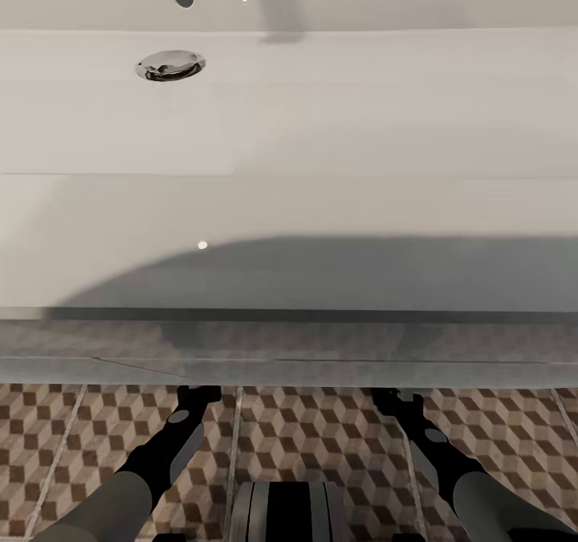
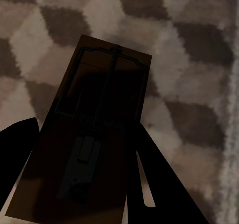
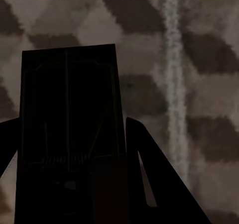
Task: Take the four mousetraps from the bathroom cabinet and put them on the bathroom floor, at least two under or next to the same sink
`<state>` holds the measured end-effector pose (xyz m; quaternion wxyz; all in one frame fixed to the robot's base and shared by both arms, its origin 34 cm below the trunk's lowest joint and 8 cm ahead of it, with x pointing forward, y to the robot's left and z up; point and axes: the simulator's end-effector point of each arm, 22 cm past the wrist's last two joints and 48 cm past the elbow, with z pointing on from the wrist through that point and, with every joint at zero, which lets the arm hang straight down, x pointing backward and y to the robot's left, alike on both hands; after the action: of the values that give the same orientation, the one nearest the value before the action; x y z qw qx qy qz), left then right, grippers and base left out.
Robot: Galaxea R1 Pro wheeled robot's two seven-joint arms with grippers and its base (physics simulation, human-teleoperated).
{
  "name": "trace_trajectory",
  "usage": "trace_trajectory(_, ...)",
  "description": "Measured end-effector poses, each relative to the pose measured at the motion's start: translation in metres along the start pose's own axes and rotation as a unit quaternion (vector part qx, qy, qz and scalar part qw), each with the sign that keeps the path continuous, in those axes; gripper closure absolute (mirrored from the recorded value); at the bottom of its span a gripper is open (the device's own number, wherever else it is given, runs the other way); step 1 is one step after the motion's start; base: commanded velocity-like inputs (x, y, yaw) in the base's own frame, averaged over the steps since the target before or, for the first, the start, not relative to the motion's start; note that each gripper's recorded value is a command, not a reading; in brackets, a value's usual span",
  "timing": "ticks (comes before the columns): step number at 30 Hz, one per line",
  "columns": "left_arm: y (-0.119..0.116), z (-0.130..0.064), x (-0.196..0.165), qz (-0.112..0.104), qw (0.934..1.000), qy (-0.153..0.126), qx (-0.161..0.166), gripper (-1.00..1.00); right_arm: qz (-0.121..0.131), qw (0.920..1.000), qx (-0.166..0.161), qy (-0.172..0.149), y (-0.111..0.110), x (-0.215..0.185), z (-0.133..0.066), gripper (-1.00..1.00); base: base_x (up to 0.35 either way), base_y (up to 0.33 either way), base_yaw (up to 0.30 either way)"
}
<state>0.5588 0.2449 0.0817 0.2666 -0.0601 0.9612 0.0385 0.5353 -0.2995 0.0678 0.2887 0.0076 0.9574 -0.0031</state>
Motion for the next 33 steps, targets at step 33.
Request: trace_trajectory(33,0.013,0.000,0.018,0.010,0.9997,0.019,-0.013,1.00,-0.003,1.0000,-0.003,-0.003,0.000,-0.002,0.000,1.00,0.000,0.000,0.000)
